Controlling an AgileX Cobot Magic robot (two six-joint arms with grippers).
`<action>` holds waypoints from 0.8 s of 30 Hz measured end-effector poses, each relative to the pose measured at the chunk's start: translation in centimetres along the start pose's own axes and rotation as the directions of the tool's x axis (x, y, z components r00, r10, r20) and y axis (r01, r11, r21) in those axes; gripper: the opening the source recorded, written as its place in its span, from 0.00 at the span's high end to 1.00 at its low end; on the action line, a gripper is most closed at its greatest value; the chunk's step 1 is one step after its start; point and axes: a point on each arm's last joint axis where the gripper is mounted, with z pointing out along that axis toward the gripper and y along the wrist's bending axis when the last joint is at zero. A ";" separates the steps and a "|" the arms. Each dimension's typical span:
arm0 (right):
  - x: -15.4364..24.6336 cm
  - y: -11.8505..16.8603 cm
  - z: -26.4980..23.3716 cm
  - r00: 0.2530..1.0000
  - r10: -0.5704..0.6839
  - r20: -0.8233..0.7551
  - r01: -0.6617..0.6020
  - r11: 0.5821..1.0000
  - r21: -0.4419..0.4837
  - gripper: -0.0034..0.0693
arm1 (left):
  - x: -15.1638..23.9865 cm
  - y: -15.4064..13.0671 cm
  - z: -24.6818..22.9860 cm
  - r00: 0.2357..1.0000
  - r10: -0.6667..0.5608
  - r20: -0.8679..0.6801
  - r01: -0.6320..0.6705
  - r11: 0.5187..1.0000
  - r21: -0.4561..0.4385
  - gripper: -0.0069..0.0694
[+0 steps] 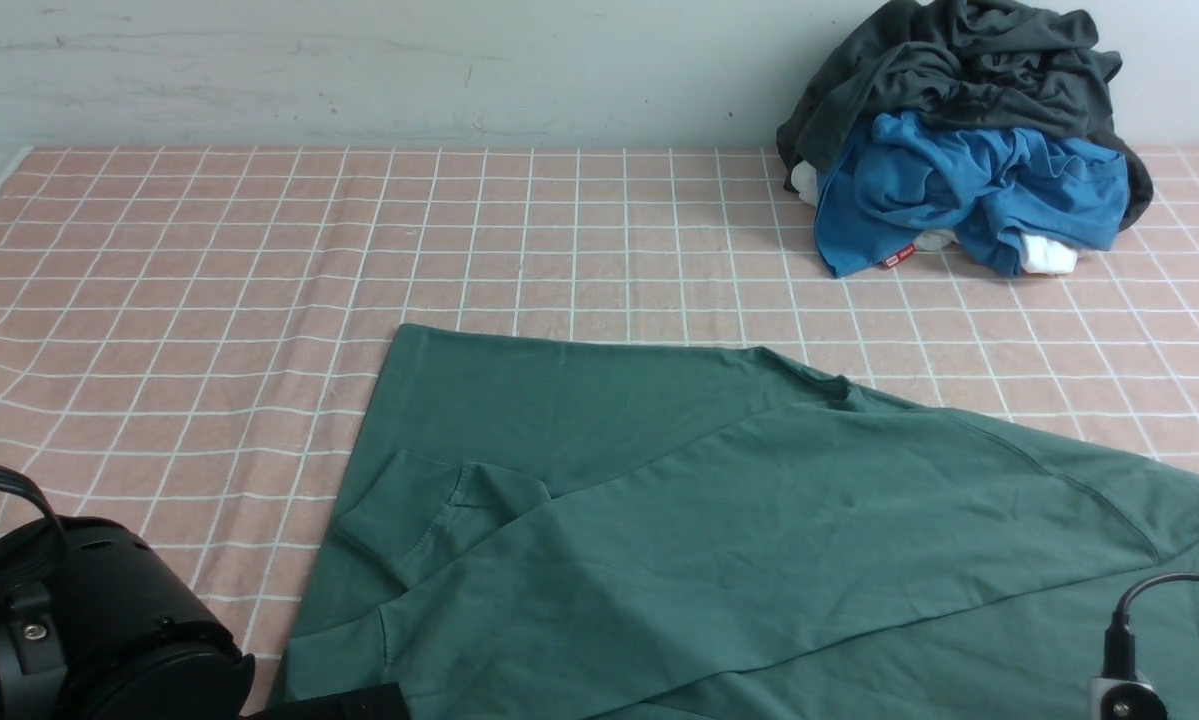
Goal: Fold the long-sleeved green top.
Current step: Use both arms simultaneously to clamp the lower edge of the clothing fabric, then use both arms to drag the lower edge of the fabric forward and fold it over the upper edge
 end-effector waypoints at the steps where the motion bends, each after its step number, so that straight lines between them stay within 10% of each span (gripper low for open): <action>1: 0.0 0.0 0.0 1.000 0.001 -0.002 -0.001 1.000 -0.002 0.85 | 0.0 0.0 0.0 1.000 -0.001 0.000 0.001 1.000 0.000 0.90; 14: -2.8 -7.6 -6.7 0.997 0.080 0.007 -0.080 0.991 0.110 0.93 | -1.2 5.5 -5.6 0.967 -0.203 0.154 0.212 0.976 -0.041 0.90; 24: -4.6 -21.1 -6.3 0.916 0.383 0.117 -0.389 0.921 0.033 0.94 | -6.4 18.0 -12.5 0.911 -0.248 0.329 0.315 0.934 -0.168 0.90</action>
